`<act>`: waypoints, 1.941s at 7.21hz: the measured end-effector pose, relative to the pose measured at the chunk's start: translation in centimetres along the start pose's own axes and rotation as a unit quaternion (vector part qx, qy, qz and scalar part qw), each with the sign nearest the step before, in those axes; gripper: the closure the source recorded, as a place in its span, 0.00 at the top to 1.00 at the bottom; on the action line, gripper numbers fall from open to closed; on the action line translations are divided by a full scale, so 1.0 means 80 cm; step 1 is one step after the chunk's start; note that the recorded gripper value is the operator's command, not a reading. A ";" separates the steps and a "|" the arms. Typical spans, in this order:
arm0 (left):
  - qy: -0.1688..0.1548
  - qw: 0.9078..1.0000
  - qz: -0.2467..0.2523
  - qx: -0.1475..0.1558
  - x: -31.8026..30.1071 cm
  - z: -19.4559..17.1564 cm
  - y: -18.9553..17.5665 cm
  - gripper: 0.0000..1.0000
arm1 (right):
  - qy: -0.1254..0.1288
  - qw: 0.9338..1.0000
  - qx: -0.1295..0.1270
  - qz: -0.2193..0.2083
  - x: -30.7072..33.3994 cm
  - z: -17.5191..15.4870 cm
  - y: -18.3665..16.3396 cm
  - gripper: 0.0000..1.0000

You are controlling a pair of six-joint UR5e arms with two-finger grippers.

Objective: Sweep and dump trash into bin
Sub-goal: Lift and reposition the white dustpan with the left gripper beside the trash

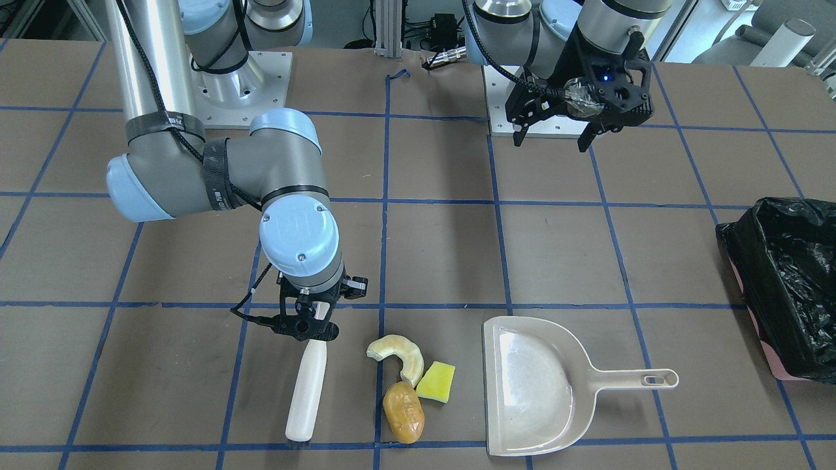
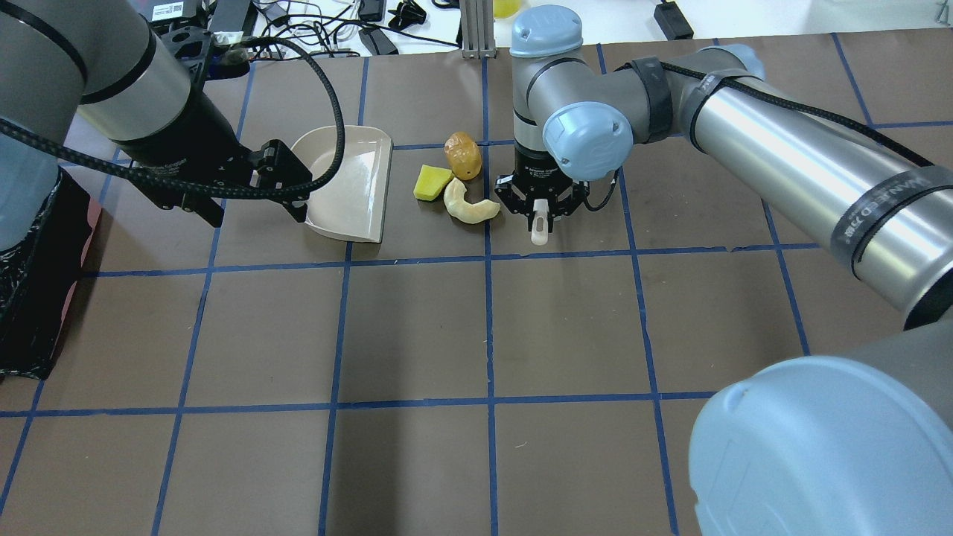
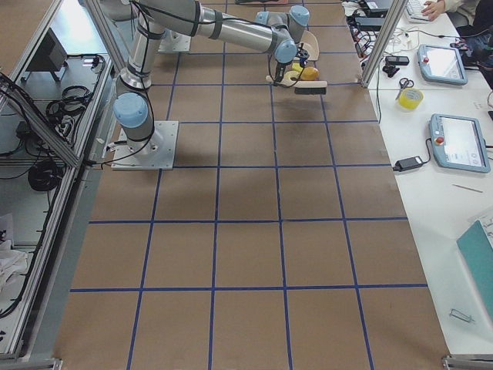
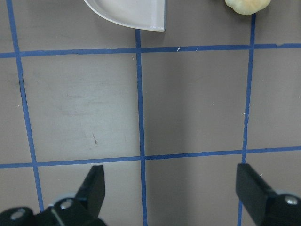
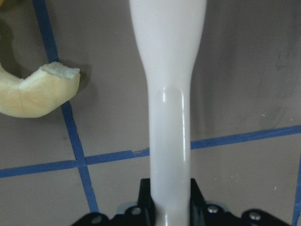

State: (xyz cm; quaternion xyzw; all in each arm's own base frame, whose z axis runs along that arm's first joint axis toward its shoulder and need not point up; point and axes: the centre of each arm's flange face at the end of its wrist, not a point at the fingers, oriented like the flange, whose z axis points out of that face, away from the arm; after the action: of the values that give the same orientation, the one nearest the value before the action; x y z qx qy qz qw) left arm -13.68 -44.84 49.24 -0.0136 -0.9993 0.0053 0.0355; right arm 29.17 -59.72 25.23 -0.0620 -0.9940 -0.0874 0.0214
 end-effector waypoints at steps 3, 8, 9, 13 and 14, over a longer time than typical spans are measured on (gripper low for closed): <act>0.000 1.000 0.003 -0.001 0.000 0.003 -0.003 1.00 | -0.001 1.000 0.000 -0.001 -0.001 0.001 0.000 0.00; -0.016 0.998 0.020 0.064 -0.018 0.011 -0.057 1.00 | -0.015 1.000 -0.006 0.005 -0.006 0.001 0.003 0.00; -0.025 0.996 0.041 0.078 -0.035 0.023 -0.081 1.00 | -0.019 1.000 -0.008 0.005 -0.007 0.001 0.003 0.00; -0.059 0.971 0.214 0.086 -0.135 0.090 -0.175 1.00 | -0.022 1.000 -0.009 0.005 -0.008 0.002 0.004 0.00; -0.068 0.958 0.267 0.083 -0.167 0.094 -0.197 1.00 | -0.022 1.000 -0.009 0.005 -0.008 0.002 0.004 0.00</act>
State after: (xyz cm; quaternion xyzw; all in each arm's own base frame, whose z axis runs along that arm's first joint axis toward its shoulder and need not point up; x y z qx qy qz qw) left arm -1.32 -61.06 41.02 -0.2764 -0.9553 0.0989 -0.0346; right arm 29.84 -59.47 25.06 -0.0692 -0.9931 -0.0951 -0.0004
